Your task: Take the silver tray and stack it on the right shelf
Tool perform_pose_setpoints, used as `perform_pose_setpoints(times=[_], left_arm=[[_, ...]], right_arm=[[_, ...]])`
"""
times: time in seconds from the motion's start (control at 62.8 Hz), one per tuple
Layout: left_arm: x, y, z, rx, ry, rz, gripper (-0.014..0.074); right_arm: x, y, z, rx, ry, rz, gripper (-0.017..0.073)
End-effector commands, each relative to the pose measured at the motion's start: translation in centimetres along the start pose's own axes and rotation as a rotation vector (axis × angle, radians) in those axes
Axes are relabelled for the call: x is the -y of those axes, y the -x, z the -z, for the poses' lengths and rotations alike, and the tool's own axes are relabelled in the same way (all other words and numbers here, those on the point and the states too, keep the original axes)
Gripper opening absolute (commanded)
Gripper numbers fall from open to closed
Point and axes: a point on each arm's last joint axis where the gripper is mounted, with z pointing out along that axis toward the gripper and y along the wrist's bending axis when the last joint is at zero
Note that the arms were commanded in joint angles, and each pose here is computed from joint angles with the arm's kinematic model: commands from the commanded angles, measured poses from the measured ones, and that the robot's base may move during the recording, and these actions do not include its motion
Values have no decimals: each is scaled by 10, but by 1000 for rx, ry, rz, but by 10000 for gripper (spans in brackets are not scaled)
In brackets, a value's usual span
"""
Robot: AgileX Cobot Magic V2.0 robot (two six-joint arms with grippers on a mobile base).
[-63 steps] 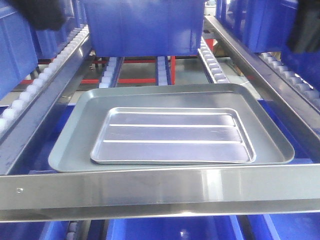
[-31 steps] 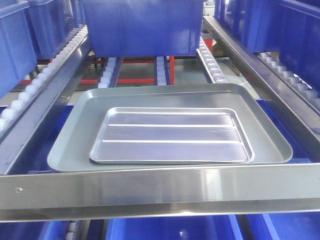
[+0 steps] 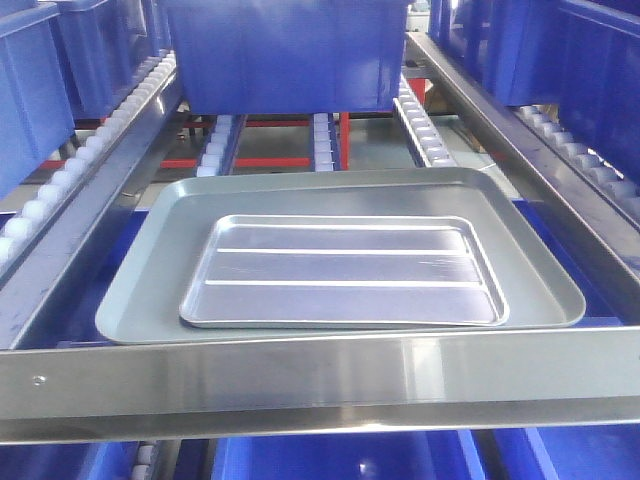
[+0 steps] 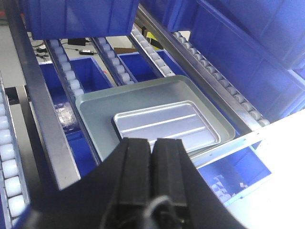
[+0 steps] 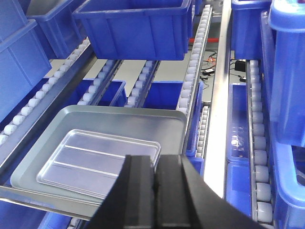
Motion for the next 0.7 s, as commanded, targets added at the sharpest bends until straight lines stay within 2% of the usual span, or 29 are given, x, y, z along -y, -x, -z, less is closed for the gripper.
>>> perform_pose_setpoints(times=[0.0, 0.684], left_arm=[[3, 13, 2, 79, -31, 2, -100], [4, 12, 1, 67, -41, 14, -100]], right_arm=[[-2, 16, 2, 103, 11, 28, 57], [-2, 16, 2, 103, 11, 28, 57]])
